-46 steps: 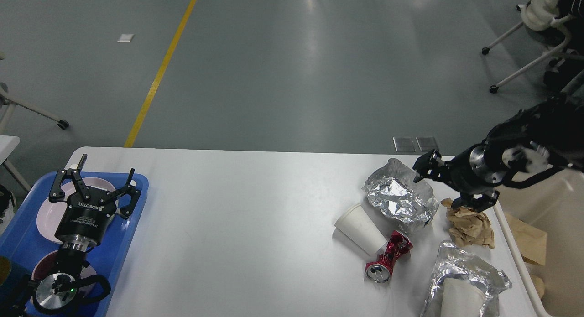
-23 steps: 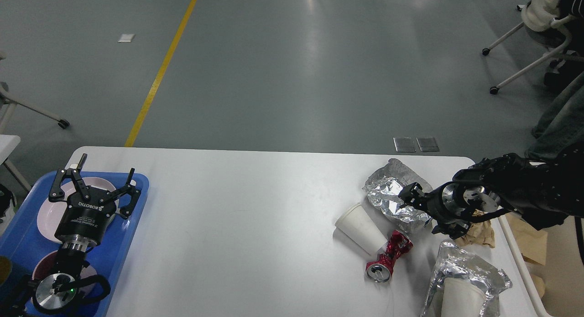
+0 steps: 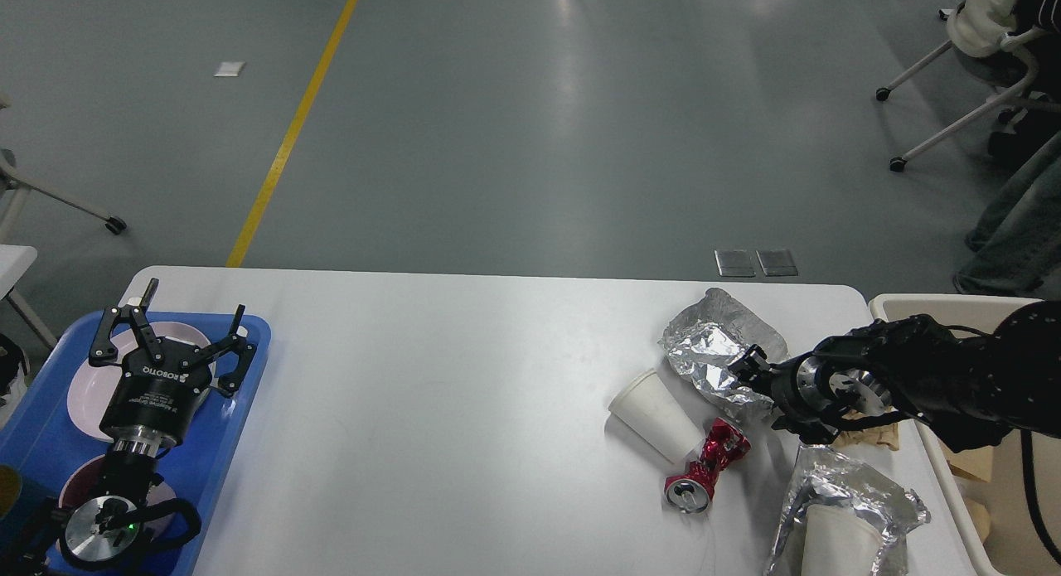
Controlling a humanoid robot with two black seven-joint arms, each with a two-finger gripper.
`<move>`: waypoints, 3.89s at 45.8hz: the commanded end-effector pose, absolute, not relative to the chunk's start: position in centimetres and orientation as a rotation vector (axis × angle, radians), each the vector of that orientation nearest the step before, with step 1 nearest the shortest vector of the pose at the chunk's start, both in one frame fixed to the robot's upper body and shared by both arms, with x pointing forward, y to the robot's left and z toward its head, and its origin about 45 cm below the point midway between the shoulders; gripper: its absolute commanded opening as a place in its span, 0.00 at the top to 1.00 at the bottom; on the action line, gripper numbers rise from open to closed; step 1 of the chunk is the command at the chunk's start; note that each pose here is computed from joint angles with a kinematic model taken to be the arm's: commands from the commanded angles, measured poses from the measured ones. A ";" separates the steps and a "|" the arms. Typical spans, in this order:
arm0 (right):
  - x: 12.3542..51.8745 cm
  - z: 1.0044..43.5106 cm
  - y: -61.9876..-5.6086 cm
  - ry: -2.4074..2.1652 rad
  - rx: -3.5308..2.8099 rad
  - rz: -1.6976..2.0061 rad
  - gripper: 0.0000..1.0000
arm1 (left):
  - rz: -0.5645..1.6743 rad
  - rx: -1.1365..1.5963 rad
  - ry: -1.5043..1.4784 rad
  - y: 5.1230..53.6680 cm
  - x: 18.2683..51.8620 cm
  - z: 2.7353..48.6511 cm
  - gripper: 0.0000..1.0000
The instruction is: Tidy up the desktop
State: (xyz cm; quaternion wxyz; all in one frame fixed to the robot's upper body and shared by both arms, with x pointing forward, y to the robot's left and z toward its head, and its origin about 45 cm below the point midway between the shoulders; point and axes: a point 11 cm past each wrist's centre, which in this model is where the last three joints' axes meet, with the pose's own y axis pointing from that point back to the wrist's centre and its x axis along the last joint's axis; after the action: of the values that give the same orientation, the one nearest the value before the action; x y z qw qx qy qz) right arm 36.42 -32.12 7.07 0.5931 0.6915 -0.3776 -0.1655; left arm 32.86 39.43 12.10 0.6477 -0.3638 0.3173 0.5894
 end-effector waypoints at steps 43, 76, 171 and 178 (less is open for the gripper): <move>38.0 12.2 -32.2 -0.858 1.610 -0.385 1.00 | 1.340 -0.828 0.722 39.4 32.9 12.1 0.03; 30.8 36.3 -33.5 -0.467 1.528 -0.300 1.00 | 1.341 -0.827 0.721 39.5 32.9 12.1 0.03; 19.5 2.8 -59.5 -1.203 0.889 -0.317 0.02 | 1.342 -0.826 0.721 39.5 32.9 12.1 0.03; 19.7 2.9 -59.4 -1.192 0.896 -0.324 0.01 | 1.341 -0.827 0.723 39.4 32.9 12.1 0.03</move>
State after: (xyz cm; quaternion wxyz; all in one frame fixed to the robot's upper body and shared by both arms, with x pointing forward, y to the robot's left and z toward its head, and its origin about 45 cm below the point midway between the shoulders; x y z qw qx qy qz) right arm 19.61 -59.54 2.94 0.7214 0.4026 -0.5448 -0.1438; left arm 32.86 39.47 12.10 0.6473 -0.3635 0.3172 0.5901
